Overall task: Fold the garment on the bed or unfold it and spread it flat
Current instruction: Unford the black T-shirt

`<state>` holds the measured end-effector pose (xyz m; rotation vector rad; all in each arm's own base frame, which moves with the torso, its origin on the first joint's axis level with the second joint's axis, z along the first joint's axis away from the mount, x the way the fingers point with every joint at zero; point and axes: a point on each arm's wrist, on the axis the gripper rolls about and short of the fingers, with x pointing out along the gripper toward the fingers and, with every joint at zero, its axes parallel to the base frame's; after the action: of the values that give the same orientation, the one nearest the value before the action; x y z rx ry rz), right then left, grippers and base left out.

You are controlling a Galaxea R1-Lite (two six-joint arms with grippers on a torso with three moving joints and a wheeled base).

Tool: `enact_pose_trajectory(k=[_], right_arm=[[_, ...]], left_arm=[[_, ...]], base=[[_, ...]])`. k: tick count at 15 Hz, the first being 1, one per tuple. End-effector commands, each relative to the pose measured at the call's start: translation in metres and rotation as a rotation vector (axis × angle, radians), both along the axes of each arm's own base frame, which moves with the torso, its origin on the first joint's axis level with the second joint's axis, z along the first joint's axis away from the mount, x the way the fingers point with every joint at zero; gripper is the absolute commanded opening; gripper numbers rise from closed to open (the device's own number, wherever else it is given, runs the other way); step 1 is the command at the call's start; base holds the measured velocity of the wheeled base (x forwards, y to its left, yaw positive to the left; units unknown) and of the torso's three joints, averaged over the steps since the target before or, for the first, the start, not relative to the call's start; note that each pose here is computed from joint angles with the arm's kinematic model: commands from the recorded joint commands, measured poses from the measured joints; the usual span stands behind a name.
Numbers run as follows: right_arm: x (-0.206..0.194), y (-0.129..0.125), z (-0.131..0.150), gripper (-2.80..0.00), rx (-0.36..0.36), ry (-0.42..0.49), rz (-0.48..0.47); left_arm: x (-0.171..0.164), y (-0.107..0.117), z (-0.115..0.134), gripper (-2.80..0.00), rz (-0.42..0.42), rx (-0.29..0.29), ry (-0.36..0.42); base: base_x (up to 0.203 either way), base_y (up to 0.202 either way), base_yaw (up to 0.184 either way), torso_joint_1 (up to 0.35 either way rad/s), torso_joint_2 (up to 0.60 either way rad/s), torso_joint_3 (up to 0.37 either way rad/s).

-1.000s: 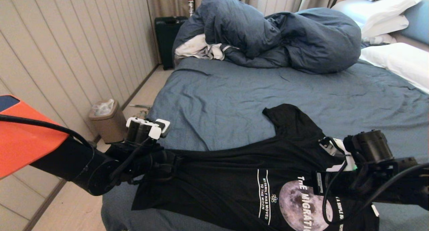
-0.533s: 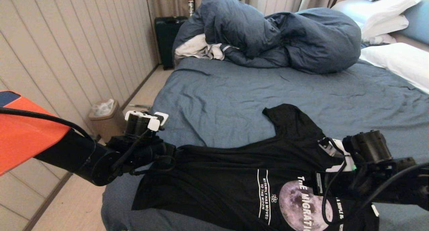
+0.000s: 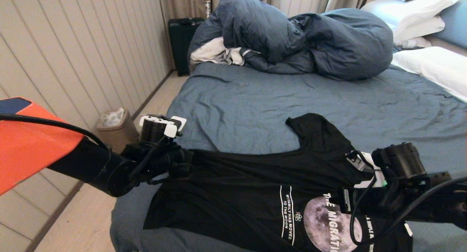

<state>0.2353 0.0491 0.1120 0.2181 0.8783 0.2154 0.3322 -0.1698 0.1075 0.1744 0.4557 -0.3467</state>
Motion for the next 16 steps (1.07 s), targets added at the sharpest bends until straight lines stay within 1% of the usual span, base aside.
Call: enact_pose_trajectory(k=[1,2,4,8,9,11,16], right_arm=[[0.0,0.0,-0.001,-2.8,0.001,0.004,0.0],[0.0,0.0,-0.001,-2.8,0.001,0.005,0.0],[0.002,0.0,-0.003,-2.8,-0.001,0.013,0.0],[0.002,0.001,-0.005,-2.8,-0.002,0.02,0.001],[0.003,0.001,-0.006,-2.8,-0.003,0.023,0.0],[0.003,0.001,-0.007,-2.8,-0.004,0.025,0.002],[0.005,0.001,-0.01,-2.8,-0.012,0.036,0.005]], left_arm=[[0.012,0.002,0.004,-2.8,0.014,0.006,-0.037],[0.021,0.002,0.011,-2.8,0.015,0.01,-0.079],[0.042,0.005,0.017,-2.8,0.028,0.028,-0.133],[0.085,0.014,0.007,-2.8,0.058,0.082,-0.184],[0.094,0.016,0.003,-2.8,0.064,0.093,-0.189],[0.106,0.018,-0.008,-2.8,0.071,0.11,-0.174],[0.105,0.019,-0.015,-2.8,0.07,0.124,-0.155]], base=[[0.0,0.0,0.0,0.0,0.0,0.0],[0.0,0.0,0.0,0.0,0.0,0.0],[0.0,0.0,0.0,0.0,0.0,0.0],[0.0,0.0,0.0,0.0,0.0,0.0],[0.0,0.0,0.0,0.0,0.0,0.0],[0.0,0.0,0.0,0.0,0.0,0.0],[0.0,0.0,0.0,0.0,0.0,0.0]])
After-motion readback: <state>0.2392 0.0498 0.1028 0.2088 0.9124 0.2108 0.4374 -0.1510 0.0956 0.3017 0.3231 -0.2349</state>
